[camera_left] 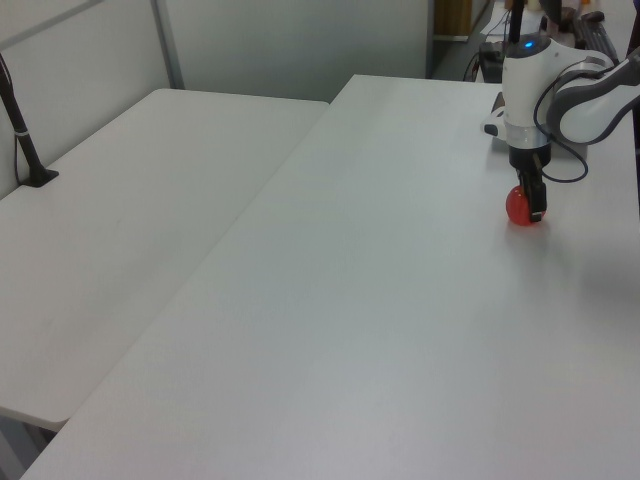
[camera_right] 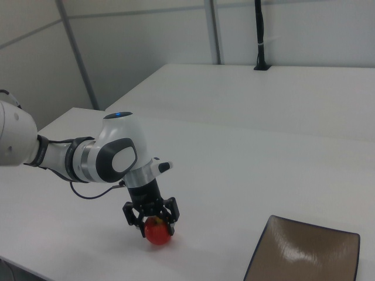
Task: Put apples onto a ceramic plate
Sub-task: 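Close the gripper around the red apple, then lift the apple and carry it toward the brown square plate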
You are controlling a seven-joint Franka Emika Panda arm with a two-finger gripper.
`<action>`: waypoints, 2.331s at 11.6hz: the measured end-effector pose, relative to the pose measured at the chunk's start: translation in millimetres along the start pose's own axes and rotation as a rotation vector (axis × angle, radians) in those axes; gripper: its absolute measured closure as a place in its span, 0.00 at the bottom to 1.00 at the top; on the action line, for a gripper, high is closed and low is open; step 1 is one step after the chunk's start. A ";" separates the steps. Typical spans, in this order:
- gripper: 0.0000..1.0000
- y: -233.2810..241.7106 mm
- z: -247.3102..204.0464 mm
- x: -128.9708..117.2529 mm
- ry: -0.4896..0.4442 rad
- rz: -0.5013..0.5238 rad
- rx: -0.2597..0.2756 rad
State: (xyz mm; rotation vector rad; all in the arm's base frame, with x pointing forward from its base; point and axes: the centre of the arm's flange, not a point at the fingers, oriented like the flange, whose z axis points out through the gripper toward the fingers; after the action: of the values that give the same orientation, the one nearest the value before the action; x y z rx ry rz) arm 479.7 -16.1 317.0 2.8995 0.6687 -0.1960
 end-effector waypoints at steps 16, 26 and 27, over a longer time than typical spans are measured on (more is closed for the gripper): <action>0.25 41.0 -269.6 7.4 0.112 0.154 0.148; 0.25 248.1 -204.9 -92.4 0.165 0.043 0.115; 0.25 270.0 -182.1 -94.4 0.174 0.063 0.101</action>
State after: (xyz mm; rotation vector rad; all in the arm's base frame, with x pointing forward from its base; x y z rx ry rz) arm 532.0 -262.1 544.4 3.0549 0.6095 0.0315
